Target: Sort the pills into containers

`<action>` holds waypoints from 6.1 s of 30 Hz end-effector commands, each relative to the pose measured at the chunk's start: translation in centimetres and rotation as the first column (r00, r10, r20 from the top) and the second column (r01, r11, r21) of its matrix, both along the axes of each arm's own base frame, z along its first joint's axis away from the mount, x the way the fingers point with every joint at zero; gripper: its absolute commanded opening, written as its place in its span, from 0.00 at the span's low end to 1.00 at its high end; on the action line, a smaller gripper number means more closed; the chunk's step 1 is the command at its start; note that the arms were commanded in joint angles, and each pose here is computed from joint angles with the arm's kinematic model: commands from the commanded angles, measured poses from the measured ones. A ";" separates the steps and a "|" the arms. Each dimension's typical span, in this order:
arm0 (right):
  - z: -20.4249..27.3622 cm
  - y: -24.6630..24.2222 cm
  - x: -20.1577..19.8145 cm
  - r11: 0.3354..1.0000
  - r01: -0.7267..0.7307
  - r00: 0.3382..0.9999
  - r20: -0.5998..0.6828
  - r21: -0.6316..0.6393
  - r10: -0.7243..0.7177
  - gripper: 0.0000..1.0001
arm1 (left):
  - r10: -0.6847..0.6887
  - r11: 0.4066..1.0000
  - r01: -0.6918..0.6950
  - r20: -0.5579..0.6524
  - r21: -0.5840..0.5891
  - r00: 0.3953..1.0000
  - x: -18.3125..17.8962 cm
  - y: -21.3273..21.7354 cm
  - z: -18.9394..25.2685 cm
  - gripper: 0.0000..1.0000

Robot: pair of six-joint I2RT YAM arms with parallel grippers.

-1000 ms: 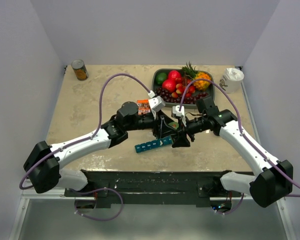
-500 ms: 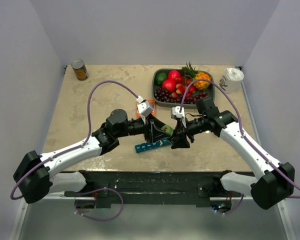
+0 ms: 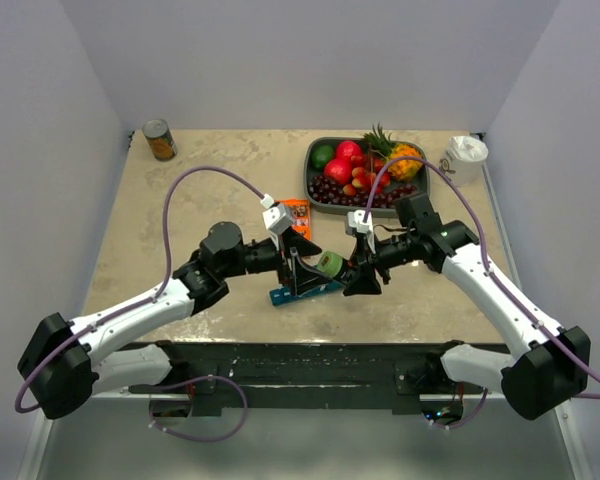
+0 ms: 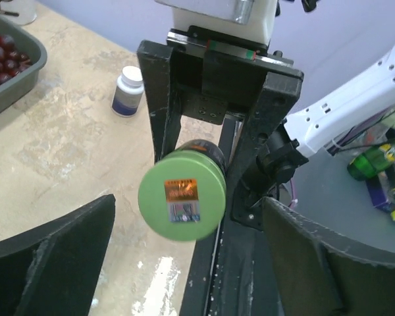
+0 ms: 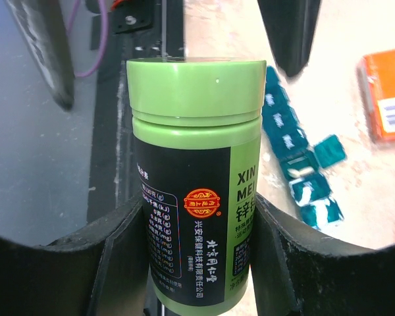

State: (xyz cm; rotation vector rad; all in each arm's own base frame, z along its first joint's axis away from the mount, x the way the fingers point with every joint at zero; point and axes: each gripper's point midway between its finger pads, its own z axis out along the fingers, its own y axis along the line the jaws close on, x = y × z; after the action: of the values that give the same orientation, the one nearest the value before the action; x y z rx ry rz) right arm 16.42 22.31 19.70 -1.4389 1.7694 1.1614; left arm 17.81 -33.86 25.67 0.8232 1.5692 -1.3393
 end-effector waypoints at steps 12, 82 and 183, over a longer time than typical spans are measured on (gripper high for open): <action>1.2 -0.7 1.8 0.998 0.067 0.993 0.101 -0.014 -0.066 0.00 | 0.218 0.974 -0.222 -0.383 0.036 0.897 2.4 1.0 1.8 0.99; -0.4 -2.2 2.8 0.990 0.096 0.955 0.289 -0.098 -0.064 0.00 | 0.159 0.947 -0.300 -0.641 -0.117 0.751 3.8 0.9 2.6 0.96; -0.8 0.6 1.0 1.000 0.015 0.998 0.054 0.023 -0.016 0.00 | 0.179 0.981 -0.191 -0.538 0.034 0.824 1.6 -1.0 0.6 0.97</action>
State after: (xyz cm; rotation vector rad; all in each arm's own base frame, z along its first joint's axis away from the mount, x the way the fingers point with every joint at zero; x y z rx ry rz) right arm 17.04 22.60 17.75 -1.4348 1.7774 1.1415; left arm 19.04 -33.78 25.58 0.2720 1.9850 -1.5439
